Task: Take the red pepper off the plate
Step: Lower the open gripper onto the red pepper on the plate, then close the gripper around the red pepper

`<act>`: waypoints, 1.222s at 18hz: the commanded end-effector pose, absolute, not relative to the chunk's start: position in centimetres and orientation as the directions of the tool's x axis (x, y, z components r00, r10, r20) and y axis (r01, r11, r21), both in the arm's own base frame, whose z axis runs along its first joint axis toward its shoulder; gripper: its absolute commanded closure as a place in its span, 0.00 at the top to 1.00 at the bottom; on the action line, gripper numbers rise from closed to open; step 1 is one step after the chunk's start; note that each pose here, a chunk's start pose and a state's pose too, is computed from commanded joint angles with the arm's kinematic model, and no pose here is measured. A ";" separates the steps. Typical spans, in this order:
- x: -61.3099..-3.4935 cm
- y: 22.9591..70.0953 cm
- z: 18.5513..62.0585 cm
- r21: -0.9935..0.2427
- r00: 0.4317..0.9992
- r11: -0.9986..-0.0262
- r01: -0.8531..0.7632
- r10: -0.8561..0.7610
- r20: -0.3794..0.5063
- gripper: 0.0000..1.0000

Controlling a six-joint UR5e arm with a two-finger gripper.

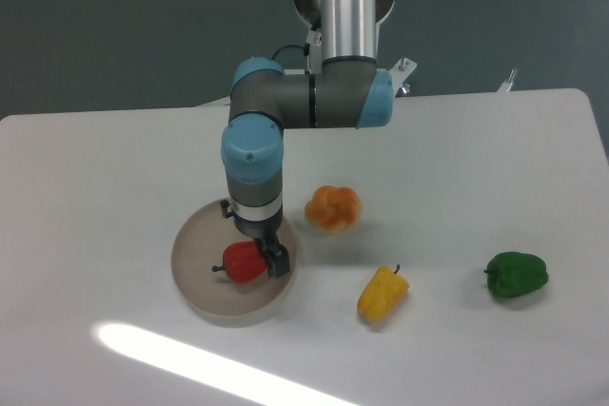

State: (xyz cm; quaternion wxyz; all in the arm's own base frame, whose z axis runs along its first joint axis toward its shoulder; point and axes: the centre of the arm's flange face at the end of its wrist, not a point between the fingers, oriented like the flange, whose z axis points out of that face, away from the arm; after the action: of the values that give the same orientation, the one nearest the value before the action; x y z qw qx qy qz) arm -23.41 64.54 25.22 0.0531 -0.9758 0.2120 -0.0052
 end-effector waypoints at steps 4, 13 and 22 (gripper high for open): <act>-22.4 65.0 24.6 -0.110 0.904 -0.898 -0.425 -0.427 -0.009 1.00; -21.8 66.0 23.5 -0.133 0.931 -0.922 -0.364 -0.364 -0.027 1.00; -21.9 66.2 23.3 -0.134 0.927 -0.918 -0.374 -0.374 -0.029 0.91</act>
State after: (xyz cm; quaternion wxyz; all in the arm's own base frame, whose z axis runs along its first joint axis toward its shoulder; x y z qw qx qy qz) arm -21.92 66.23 23.27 0.0685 -0.9792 0.1909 0.0017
